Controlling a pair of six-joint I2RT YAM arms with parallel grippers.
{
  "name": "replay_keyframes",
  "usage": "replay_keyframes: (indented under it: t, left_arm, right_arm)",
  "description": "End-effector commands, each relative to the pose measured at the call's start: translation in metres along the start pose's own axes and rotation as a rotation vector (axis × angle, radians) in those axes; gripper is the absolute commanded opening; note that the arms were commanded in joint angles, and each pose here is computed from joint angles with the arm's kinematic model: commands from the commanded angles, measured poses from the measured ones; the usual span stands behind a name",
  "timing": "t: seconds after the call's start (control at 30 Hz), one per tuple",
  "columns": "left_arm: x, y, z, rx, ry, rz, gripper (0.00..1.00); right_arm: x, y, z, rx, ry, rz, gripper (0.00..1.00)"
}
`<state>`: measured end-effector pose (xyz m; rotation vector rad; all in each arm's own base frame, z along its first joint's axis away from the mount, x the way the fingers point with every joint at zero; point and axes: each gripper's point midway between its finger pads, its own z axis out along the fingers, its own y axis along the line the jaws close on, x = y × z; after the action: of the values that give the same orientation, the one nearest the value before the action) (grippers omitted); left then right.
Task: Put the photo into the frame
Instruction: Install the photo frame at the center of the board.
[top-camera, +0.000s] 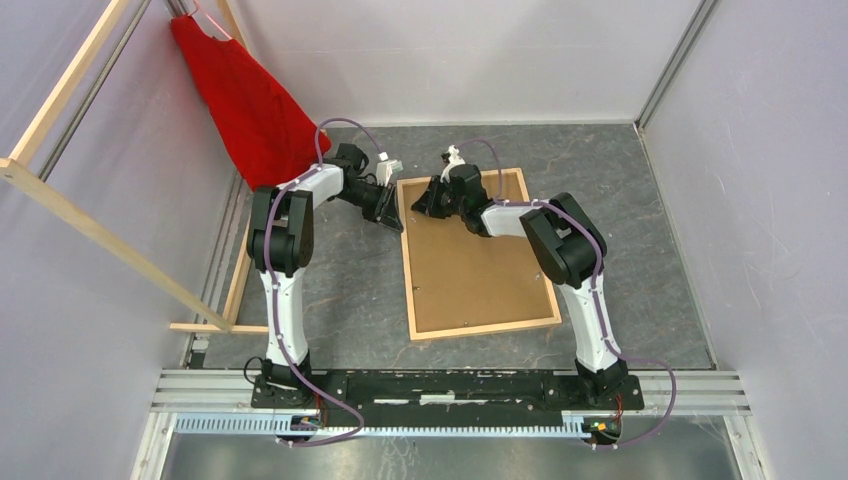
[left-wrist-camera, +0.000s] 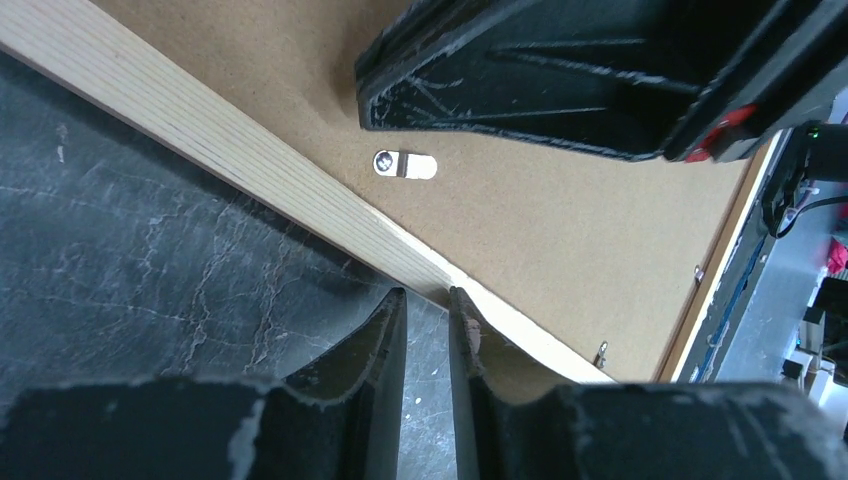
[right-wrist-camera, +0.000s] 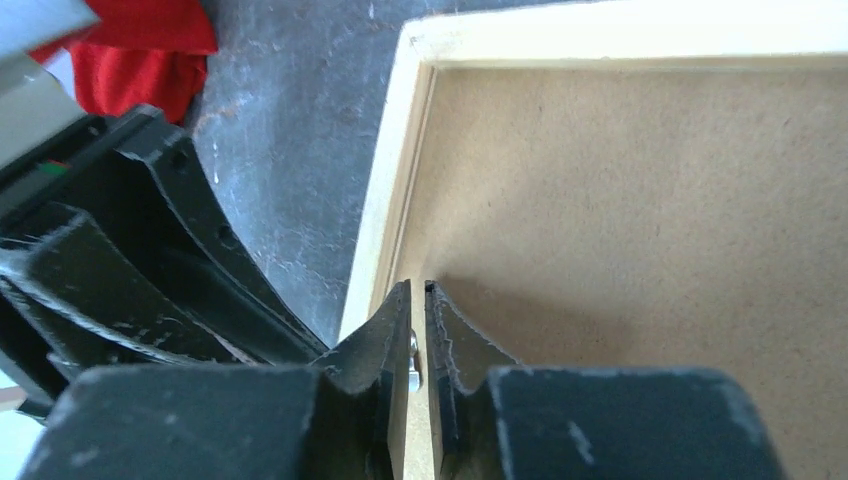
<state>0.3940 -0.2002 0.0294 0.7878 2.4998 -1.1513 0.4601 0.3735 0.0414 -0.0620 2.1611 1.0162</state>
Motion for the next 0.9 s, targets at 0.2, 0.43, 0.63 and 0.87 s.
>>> replay_keyframes:
  t: [0.2,0.43,0.63,0.87]
  left_arm:
    - [0.002,0.011,0.005,-0.032,0.007,-0.011,0.27]
    - [0.005,0.012,0.005,-0.037,0.011,-0.008,0.26]
    - [0.004,0.012,0.005,-0.038,0.009,-0.004,0.25]
    - [0.002,0.011,0.006,-0.039,0.009,0.005,0.25]
  right_arm:
    - [0.013,-0.003,-0.004,0.001,0.072,-0.010,0.09]
    - [0.016,-0.003,-0.015,0.002,0.088,-0.011,0.08]
    - [0.022,0.001,-0.023,-0.012,0.100,-0.003,0.07]
    - [0.032,0.006,-0.021,-0.031,0.130,-0.001,0.07]
